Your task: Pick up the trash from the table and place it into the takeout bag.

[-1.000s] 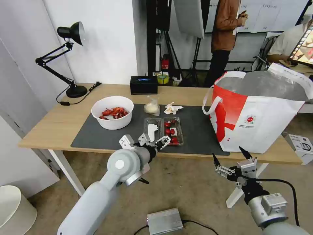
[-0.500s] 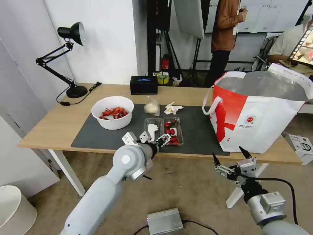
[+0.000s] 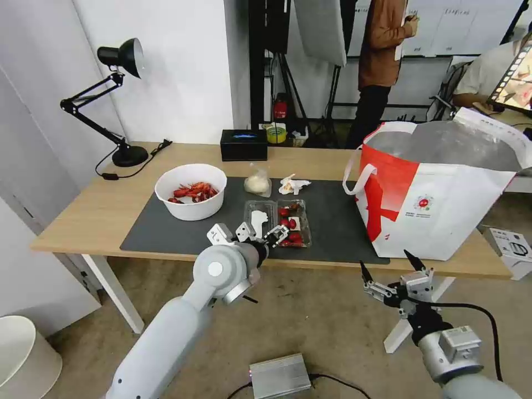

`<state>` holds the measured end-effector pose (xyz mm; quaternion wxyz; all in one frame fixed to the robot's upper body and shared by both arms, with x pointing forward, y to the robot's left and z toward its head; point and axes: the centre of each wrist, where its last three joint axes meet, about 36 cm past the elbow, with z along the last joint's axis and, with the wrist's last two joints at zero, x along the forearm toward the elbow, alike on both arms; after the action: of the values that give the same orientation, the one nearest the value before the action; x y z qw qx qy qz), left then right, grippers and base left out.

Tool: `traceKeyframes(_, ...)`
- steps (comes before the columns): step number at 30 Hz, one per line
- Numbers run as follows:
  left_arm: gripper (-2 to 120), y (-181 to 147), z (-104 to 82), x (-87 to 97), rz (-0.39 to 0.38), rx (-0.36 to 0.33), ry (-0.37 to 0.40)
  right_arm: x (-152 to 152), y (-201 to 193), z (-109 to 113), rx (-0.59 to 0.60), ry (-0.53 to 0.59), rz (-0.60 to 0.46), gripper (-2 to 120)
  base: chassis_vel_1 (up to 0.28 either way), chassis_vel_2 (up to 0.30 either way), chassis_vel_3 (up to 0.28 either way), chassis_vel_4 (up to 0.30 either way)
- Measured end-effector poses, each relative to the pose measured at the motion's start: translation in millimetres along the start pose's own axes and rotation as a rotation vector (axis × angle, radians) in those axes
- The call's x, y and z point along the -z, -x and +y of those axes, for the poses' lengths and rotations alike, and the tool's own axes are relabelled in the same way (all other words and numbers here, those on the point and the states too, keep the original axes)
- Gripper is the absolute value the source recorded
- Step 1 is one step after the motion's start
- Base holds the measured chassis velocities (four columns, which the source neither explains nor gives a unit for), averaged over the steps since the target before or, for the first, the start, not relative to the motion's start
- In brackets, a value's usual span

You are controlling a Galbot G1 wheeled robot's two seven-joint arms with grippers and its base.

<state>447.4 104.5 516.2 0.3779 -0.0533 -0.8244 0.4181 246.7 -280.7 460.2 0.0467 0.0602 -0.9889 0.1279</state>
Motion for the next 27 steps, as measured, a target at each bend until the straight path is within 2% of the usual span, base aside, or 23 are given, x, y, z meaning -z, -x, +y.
traceKeyframes(27, 100, -13, 7.5, 4.4, -0.070, 0.006, -0.059, -8, 0, 8, 0.004, -0.002, 0.013, 100, 0.000, 0.000, 0.000, 0.000)
